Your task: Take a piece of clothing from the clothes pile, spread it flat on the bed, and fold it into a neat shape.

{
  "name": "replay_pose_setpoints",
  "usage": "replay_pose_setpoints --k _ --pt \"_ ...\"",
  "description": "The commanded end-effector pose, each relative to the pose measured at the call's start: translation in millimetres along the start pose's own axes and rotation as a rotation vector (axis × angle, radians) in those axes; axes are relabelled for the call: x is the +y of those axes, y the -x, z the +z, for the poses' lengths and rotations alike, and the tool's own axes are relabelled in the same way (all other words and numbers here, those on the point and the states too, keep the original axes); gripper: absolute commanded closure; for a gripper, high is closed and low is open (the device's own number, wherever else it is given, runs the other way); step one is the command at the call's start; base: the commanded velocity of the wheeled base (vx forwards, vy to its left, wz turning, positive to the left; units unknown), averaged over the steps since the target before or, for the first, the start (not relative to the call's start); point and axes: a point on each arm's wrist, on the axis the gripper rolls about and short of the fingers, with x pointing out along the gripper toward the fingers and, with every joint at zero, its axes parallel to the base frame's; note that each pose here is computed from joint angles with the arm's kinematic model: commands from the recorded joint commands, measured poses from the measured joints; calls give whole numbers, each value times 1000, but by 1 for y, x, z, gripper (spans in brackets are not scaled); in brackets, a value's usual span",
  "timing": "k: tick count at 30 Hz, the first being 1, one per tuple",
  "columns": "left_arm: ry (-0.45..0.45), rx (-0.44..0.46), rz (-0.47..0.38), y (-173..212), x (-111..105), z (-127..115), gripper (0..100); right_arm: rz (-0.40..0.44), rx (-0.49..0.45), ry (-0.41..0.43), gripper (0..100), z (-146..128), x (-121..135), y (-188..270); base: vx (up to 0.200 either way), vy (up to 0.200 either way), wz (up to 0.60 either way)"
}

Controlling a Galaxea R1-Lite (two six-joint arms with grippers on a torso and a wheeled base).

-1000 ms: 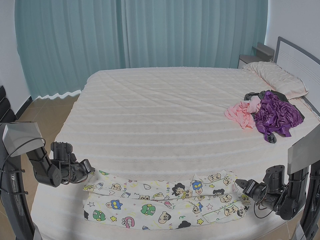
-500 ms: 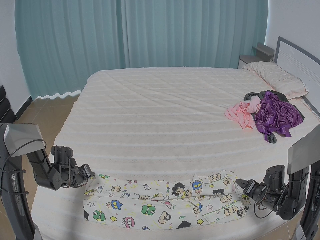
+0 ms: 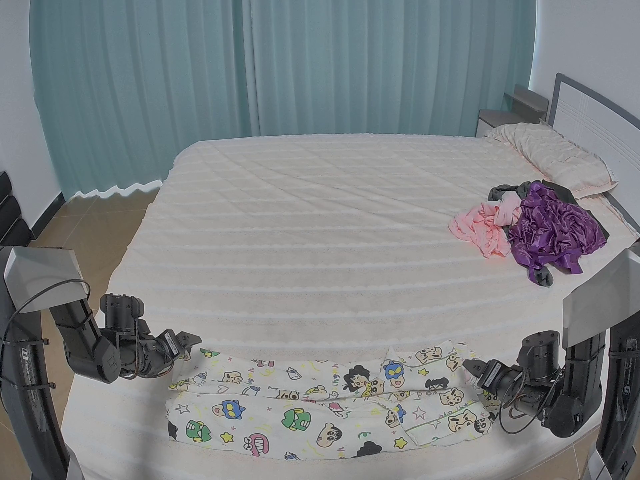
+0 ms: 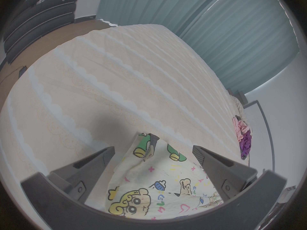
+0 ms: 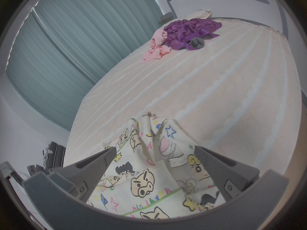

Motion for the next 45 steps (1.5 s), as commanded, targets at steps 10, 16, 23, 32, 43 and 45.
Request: replay_pose_setpoints --k 10,16,23,32,43,45 --pt "12 -39 -33 4 -2 2 0 65 55 149 0 -22 10 -43 0 0 0" --pt "11 -45 -35 3 -2 2 0 80 50 206 100 -25 12 -55 0 0 0" --pt "10 -45 -33 4 -2 2 0 81 25 190 100 -19 13 -56 0 0 0" --pt "8 -45 -31 4 -2 2 0 86 -14 40 100 0 12 -40 0 0 0" --pt "10 -45 -31 4 -2 2 0 48 16 40 100 -6 3 -41 0 0 0" --pt "10 -45 -31 4 -2 2 0 38 26 48 100 -8 0 -43 0 0 0"
